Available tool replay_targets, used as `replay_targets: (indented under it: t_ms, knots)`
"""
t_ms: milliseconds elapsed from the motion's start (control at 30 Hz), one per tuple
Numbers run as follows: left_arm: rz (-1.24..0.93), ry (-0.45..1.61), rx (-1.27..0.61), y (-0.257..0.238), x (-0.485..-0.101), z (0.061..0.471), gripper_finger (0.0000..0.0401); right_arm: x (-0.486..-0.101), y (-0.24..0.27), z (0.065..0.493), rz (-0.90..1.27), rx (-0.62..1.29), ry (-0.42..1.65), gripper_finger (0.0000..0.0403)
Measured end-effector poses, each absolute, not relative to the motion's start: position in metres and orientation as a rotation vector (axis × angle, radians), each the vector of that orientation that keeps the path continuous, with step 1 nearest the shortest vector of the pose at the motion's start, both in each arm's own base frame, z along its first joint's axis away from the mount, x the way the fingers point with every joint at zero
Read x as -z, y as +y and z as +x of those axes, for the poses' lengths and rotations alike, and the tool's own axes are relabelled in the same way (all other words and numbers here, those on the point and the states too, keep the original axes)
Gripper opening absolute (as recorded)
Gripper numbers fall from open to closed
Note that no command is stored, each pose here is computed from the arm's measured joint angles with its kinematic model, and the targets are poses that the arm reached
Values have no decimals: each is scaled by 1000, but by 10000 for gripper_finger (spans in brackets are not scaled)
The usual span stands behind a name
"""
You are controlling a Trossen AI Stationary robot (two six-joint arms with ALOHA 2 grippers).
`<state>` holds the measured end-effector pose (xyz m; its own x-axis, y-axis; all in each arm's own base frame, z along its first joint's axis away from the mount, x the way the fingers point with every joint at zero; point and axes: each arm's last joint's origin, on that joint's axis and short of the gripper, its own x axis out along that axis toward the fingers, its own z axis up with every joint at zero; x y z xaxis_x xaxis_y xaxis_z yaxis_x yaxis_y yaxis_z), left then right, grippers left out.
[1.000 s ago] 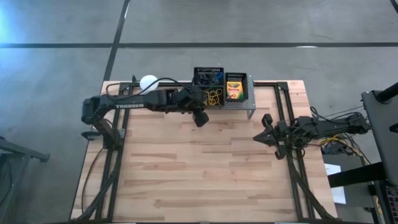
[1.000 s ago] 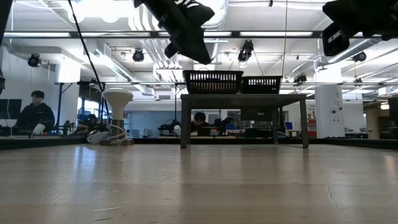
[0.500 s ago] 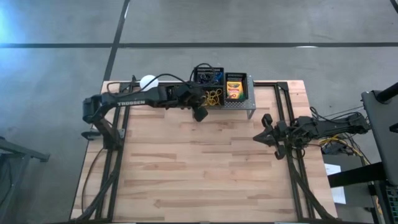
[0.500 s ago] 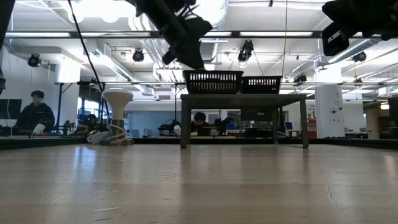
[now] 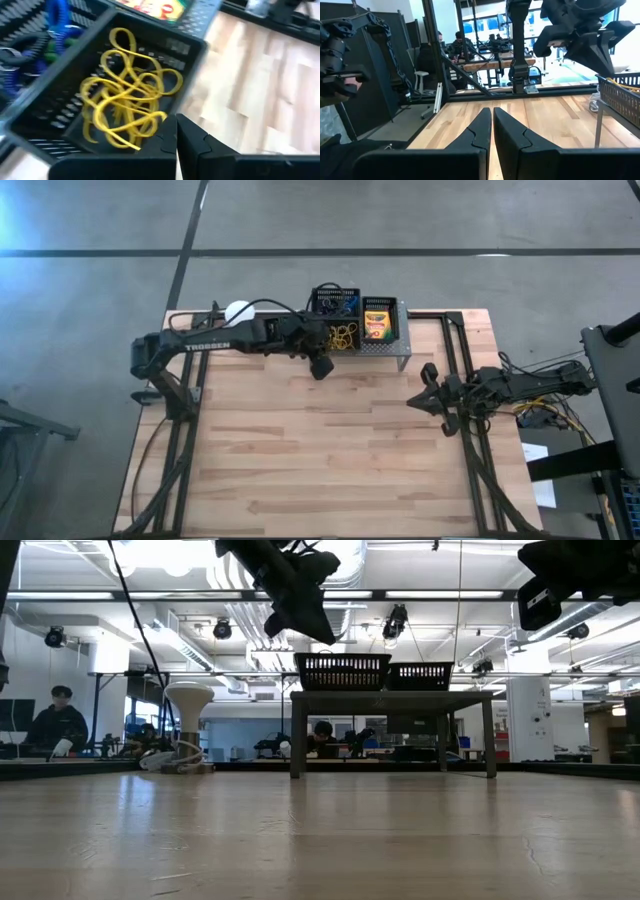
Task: Pick & Place Office Desk Supplies
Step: Put the yellow rubber band into the bottom left black bin
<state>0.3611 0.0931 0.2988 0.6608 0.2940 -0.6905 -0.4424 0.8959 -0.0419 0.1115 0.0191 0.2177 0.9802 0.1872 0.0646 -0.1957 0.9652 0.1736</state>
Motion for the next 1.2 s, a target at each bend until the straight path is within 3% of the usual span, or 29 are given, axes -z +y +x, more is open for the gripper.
replay_targets:
  t_ms: [333, 1200]
  knots:
    - [-253, 773, -361, 91, -294, 362, 1, -216, 19, 112, 176, -193, -43, 18]
    - [-243, 798, -460, 107, -276, 356, 1, -213, 20, 118, 175, -191, -16, 18]
